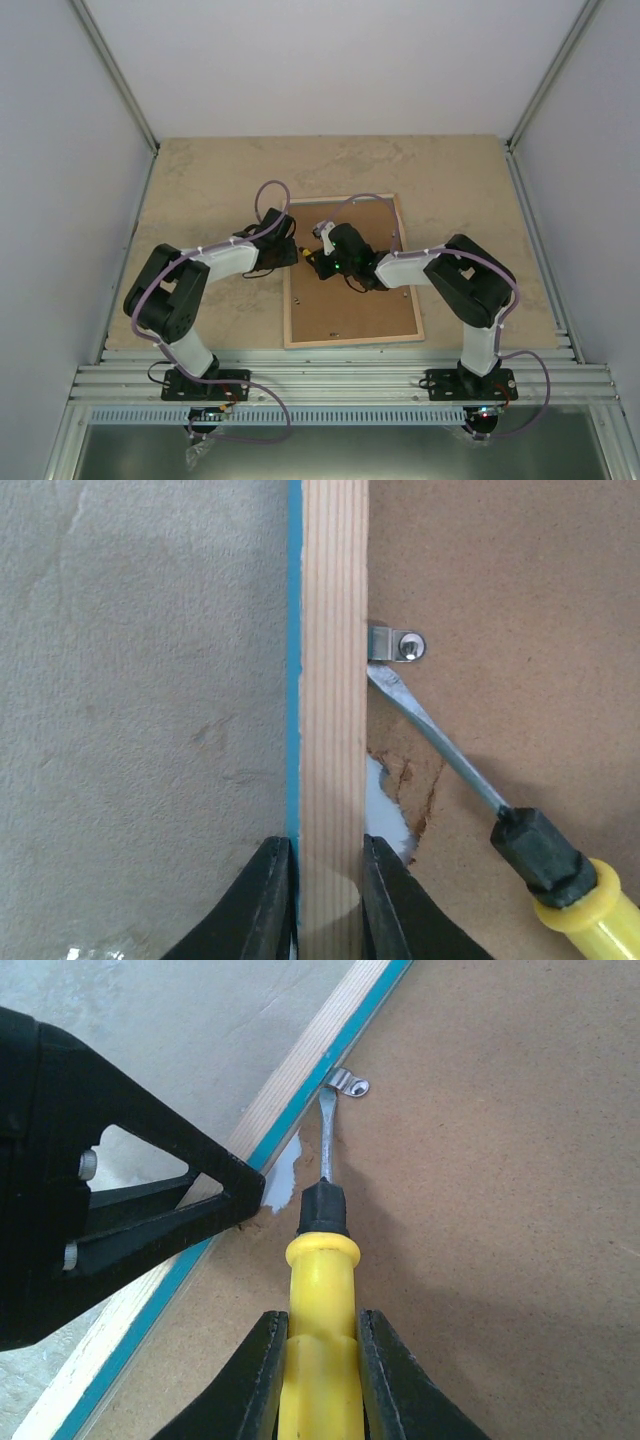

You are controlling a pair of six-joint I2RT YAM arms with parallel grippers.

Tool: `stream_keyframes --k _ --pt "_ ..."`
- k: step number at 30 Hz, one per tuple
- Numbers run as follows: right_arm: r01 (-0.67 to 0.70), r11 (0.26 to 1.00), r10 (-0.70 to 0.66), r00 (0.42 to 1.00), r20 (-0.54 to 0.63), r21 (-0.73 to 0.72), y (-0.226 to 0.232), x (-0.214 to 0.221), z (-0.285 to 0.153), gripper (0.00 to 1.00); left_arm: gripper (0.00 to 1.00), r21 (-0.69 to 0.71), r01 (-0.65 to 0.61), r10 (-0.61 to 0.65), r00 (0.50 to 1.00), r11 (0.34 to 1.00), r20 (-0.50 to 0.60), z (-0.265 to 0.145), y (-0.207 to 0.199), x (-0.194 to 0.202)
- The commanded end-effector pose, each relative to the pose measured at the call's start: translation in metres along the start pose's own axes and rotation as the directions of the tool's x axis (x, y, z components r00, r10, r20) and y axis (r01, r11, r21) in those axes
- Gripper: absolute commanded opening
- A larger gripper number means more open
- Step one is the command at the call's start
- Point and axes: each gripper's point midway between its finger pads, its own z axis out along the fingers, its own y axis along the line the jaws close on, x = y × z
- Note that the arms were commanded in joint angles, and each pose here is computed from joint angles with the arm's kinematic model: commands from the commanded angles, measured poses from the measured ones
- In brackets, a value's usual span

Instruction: Take the photo out of the frame

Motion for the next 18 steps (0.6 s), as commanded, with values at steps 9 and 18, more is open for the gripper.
stream_keyframes --k 9,18 --pt "-0.066 0.997 0.065 0.998 0.008 0.032 -0.006 0.005 0.009 0.0 0.0 0.03 0.034 -0.032 0.998 0.999 -0.045 0.004 0.003 0.02" --pt "-0.163 0.983 0.159 0.986 0.056 0.082 -0.009 0.003 0.012 0.0 0.0 0.085 0.032 -0.026 0.998 0.996 -0.063 0.001 -0.01 0.028"
